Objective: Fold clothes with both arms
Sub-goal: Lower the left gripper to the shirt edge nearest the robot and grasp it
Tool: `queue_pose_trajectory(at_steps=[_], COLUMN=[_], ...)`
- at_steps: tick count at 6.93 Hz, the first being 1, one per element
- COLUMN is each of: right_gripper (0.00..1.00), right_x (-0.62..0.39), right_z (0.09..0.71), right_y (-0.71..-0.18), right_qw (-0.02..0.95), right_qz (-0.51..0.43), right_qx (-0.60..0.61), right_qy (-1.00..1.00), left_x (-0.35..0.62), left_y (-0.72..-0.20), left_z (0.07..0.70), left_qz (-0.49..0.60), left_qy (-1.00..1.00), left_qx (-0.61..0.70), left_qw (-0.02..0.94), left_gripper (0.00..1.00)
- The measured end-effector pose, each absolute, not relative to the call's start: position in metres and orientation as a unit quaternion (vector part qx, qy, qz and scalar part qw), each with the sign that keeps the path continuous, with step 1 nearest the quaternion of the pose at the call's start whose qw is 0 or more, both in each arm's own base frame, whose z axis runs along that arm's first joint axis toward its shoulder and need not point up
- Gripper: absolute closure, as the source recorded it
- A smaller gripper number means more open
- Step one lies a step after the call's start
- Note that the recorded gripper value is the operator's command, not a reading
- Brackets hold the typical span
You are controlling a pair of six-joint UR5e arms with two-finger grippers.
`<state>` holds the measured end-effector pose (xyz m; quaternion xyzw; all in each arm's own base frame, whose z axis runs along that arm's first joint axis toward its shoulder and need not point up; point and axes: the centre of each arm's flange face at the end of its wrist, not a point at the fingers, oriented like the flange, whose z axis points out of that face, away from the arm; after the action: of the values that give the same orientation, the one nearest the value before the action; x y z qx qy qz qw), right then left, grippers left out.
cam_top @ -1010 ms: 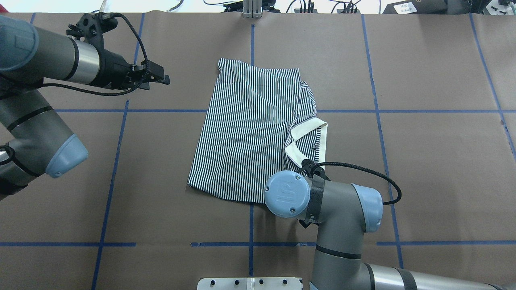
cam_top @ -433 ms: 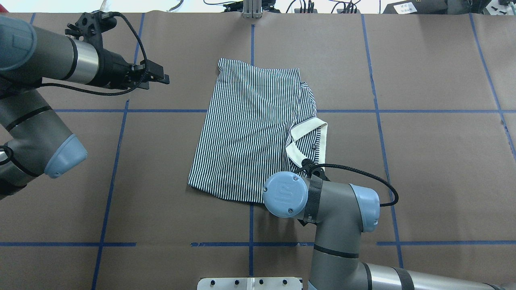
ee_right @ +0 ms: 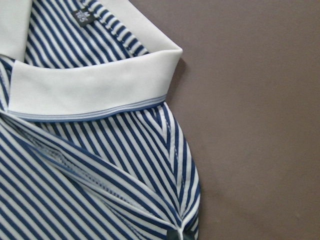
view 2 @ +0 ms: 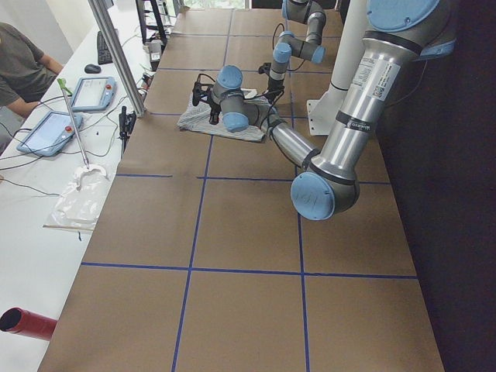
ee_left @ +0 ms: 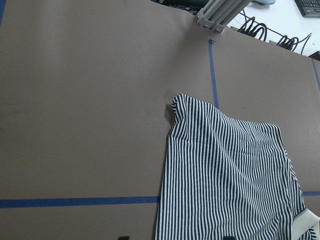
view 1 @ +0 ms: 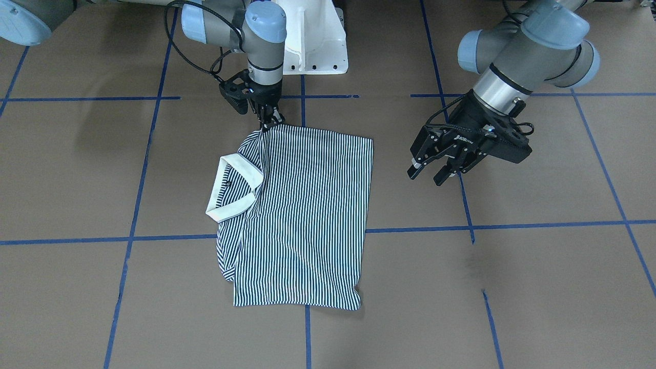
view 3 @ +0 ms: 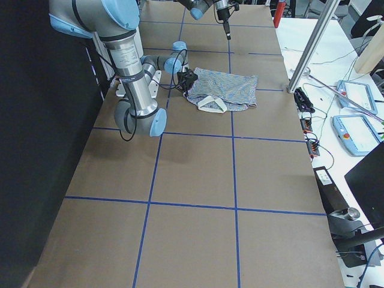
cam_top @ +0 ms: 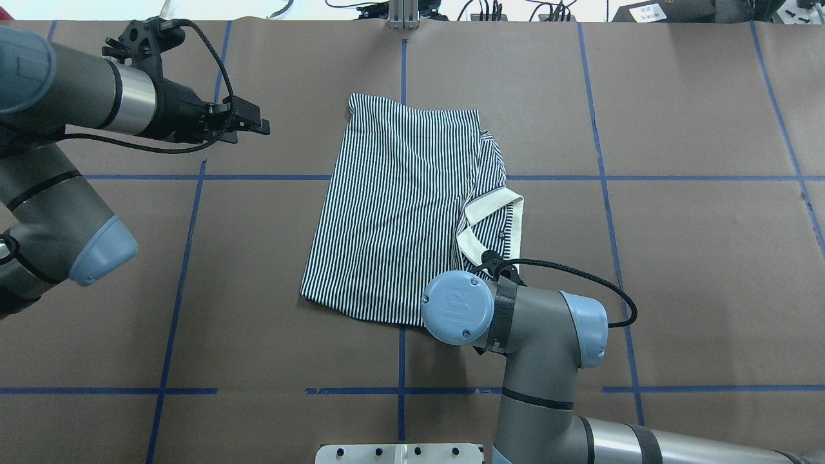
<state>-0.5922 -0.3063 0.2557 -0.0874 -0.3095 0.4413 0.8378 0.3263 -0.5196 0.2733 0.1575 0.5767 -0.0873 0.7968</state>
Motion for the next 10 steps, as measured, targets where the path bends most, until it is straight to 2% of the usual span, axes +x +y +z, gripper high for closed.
queue_pose_trajectory(at_steps=[5, 8, 10], right_gripper=[1.00, 1.00, 1.00], right_x=[-0.553, -0.542, -0.543], right_z=[0.236, 0.236, 0.236], right_y=[-0.297, -0.281, -0.277], right_qw=[0.828, 0.829, 0.831], right_qz=[0.434, 0.425, 0.422], right_qx=[-0.100, -0.108, -0.109], right_qy=[-0.340, -0.346, -0.346], left_x=[0.339, 0.432, 0.483], left_y=[-0.501, -0.411, -0.357], left_z=[0.256, 0.247, 0.267], left_qz=[-0.150, -0.198, -0.201], left_qy=[0.596, 0.560, 0.523], left_qx=[0.114, 0.079, 0.063], left_qw=[0.780, 0.800, 0.826], left_gripper=[0.31, 0.31, 0.31])
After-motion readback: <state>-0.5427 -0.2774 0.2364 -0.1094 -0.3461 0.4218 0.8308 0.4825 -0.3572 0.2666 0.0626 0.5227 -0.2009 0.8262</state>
